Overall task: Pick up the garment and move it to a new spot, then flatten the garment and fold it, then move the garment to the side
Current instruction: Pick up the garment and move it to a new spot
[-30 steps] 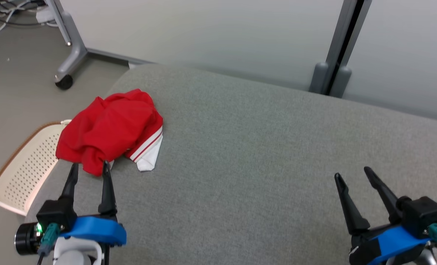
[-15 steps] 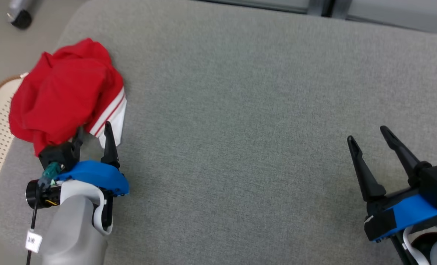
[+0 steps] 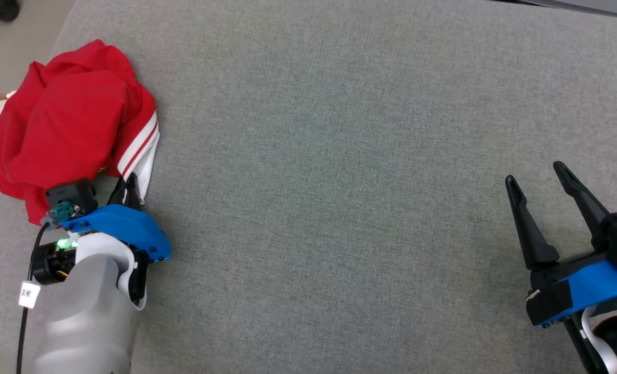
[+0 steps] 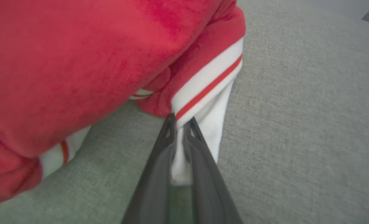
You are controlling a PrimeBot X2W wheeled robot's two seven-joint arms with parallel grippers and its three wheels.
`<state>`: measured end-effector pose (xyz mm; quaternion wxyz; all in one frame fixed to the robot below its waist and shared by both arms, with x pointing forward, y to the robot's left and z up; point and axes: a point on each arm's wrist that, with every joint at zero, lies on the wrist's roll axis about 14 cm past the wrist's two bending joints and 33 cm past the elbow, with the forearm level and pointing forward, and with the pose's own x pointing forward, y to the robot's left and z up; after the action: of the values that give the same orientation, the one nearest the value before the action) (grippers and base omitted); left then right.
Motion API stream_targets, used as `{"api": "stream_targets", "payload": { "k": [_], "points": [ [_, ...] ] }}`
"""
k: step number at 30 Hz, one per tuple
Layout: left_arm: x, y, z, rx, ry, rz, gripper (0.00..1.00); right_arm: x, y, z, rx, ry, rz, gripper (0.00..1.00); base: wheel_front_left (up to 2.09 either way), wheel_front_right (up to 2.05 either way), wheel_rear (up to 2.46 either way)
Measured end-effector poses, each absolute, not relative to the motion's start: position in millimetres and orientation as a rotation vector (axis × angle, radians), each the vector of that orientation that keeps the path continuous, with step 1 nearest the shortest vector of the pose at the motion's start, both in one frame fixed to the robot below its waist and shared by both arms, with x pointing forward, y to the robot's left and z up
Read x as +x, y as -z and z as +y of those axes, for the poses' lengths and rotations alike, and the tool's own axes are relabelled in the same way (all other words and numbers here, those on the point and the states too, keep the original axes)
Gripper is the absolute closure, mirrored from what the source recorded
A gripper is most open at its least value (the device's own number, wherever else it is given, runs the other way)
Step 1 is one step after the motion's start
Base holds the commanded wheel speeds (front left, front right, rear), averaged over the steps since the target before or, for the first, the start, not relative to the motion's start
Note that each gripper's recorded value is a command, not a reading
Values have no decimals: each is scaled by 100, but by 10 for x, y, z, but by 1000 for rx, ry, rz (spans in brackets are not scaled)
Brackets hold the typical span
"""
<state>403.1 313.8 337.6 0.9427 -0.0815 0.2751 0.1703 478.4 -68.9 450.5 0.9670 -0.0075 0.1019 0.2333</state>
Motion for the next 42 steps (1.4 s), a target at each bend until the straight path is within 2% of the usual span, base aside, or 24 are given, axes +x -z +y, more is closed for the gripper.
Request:
{"api": "stream_targets", "payload": {
  "k": [4,8,13,22,30,37,42],
  "points": [
    [4059,-3543,3244,-178,-371,501,100,4774,-4628,-698,-13,-464,169,0,0,0,0],
    [4206,-4067,3491,-124,-394,329,100,4726,-4809,-679,-3,-460,119,0,0,0,0],
    [4099,-4586,3620,-44,-411,164,100,4580,-5035,-657,15,-451,68,0,0,0,0],
    [3845,-5329,3298,43,-327,-86,100,4177,-5360,-821,30,-396,-3,0,0,0,0],
    [3992,-5708,2352,32,-72,-158,100,3921,-5403,-1200,45,-277,-9,0,0,0,0],
    [4252,-5468,825,-96,353,-71,100,3805,-5245,-1643,60,-136,31,0,0,0,0],
    [4125,-5245,-345,-154,700,7,100,3711,-5106,-1965,66,-28,67,0,0,0,0]
  ]
}}
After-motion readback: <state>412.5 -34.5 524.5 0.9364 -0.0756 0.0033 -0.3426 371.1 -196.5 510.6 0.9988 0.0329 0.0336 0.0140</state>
